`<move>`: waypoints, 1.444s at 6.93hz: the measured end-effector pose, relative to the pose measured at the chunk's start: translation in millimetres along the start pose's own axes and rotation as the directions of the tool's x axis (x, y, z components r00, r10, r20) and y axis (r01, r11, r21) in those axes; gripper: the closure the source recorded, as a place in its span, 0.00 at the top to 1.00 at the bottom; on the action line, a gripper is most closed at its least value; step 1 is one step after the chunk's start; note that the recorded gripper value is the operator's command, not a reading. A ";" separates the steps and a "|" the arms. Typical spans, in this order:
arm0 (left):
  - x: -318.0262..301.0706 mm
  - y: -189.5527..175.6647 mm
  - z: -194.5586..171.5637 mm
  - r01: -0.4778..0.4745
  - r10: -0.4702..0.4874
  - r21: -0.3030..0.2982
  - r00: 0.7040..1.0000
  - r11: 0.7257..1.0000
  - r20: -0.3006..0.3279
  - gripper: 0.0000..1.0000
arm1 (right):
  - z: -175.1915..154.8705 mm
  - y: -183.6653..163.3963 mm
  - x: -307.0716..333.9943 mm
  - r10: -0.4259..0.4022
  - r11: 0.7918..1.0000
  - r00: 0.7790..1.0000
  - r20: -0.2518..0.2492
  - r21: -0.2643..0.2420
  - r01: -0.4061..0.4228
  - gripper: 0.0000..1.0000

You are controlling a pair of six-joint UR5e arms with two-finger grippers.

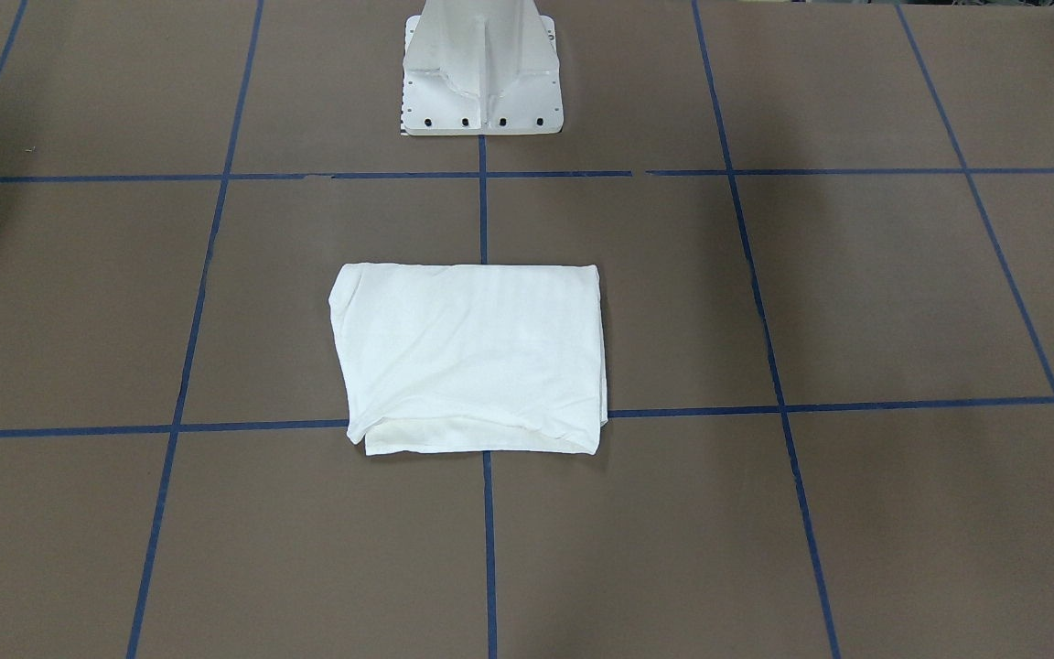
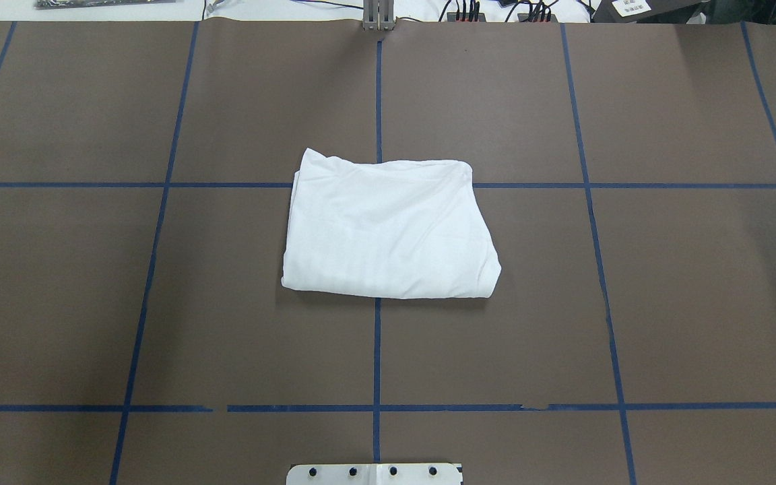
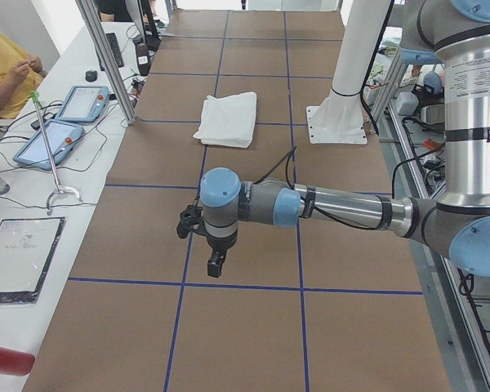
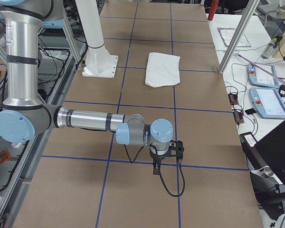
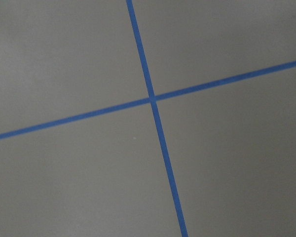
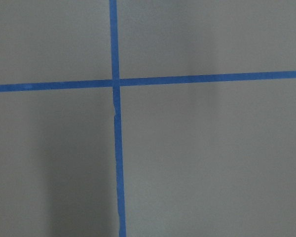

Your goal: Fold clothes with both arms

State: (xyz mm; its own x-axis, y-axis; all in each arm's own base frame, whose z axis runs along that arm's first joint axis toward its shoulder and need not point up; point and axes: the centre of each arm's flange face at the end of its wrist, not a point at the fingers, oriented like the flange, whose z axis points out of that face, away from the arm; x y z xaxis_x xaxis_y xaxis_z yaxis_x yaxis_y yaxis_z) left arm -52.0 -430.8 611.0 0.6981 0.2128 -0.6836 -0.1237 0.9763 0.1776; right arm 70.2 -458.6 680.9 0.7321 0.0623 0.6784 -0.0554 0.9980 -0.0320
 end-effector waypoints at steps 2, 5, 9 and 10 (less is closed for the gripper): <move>-7.2 25.1 10.5 0.031 -0.032 -0.015 0.997 0.999 -0.071 1.00 | 5.0 9.9 7.8 0.016 1.000 1.000 -0.005 -0.010 -0.016 1.00; -19.3 30.4 4.9 0.069 -0.069 -0.007 0.996 0.998 -0.052 1.00 | 10.2 19.7 16.0 0.035 0.999 0.999 -0.012 -0.021 -0.035 1.00; -36.6 37.6 -12.6 0.103 -0.102 0.036 0.994 0.994 -0.023 1.00 | -18.1 18.8 28.6 0.030 0.999 0.998 -0.048 0.017 -0.029 1.00; -37.6 39.4 -11.9 0.105 -0.105 0.035 0.994 0.994 -0.023 1.00 | -23.4 19.6 25.3 0.029 0.999 0.998 -0.055 0.018 -0.028 1.00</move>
State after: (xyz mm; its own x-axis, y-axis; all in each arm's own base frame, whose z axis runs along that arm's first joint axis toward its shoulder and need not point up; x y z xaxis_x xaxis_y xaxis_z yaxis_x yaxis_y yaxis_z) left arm -91.6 -399.9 635.2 0.6908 0.1103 -0.7146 -0.0250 0.9913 0.1288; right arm 103.5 -437.2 680.3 0.7661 0.0920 0.6361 -0.0878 0.9954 -0.0382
